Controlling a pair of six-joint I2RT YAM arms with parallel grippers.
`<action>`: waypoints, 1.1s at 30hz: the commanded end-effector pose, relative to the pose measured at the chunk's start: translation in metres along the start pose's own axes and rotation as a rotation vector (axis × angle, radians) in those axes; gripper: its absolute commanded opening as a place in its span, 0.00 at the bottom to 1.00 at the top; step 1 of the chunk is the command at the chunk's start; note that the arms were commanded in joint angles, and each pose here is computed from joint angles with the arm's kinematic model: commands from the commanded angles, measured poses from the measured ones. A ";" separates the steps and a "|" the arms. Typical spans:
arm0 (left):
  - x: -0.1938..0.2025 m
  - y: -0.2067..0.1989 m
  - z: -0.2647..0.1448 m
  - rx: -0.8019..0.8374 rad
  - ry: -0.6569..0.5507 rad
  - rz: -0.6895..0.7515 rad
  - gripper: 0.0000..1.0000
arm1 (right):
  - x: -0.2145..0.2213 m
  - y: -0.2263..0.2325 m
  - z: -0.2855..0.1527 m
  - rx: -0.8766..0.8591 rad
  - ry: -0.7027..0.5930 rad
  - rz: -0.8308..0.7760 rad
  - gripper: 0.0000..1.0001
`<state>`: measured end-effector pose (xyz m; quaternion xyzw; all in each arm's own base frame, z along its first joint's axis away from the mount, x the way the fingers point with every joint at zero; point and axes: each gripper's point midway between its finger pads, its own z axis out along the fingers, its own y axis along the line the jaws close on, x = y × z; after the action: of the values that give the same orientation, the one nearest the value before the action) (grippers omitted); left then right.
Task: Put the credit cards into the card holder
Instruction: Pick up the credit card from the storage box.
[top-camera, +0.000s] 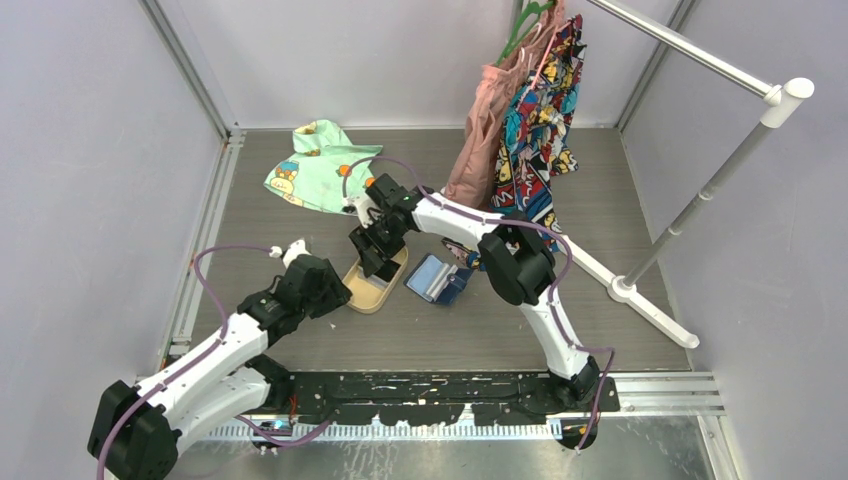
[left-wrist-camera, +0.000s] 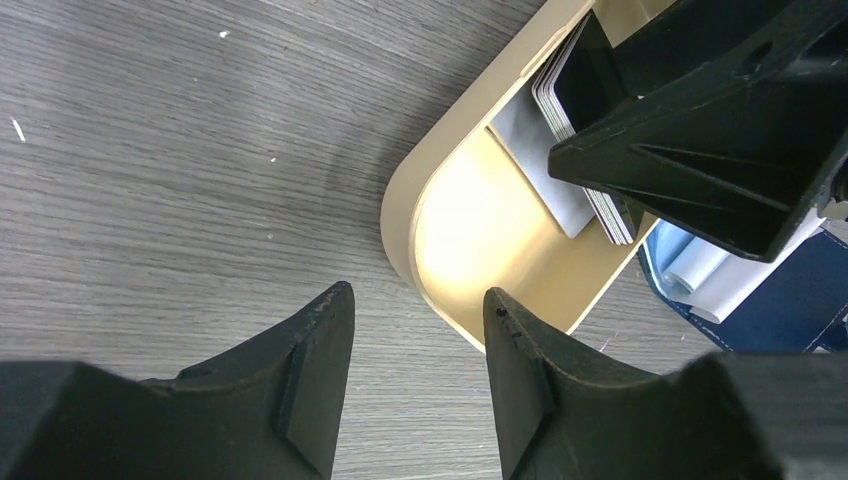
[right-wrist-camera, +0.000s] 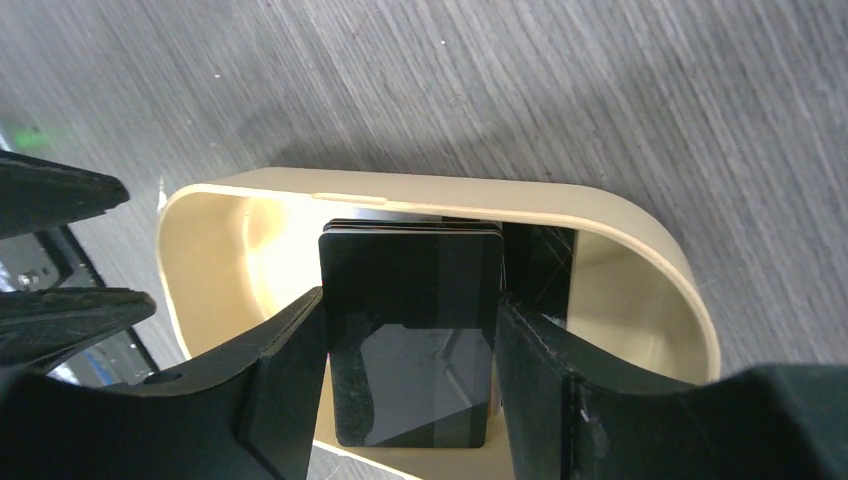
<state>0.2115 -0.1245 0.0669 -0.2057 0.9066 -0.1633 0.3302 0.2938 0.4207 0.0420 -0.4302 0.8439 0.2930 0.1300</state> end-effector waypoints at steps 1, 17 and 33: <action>-0.012 -0.011 -0.001 0.040 -0.041 -0.007 0.51 | -0.020 0.028 -0.029 -0.103 -0.067 0.046 0.27; -0.046 -0.076 -0.027 0.323 -0.128 -0.146 0.60 | -0.029 0.027 -0.034 -0.162 -0.103 0.167 0.26; -0.031 -0.088 0.015 0.367 -0.069 -0.375 0.58 | -0.029 0.030 -0.026 -0.194 -0.103 0.242 0.27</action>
<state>0.2526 -0.1834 0.0959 -0.2899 0.8290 -0.3403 0.3361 0.2889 0.4242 0.0527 -0.3174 0.8688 0.3732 0.0715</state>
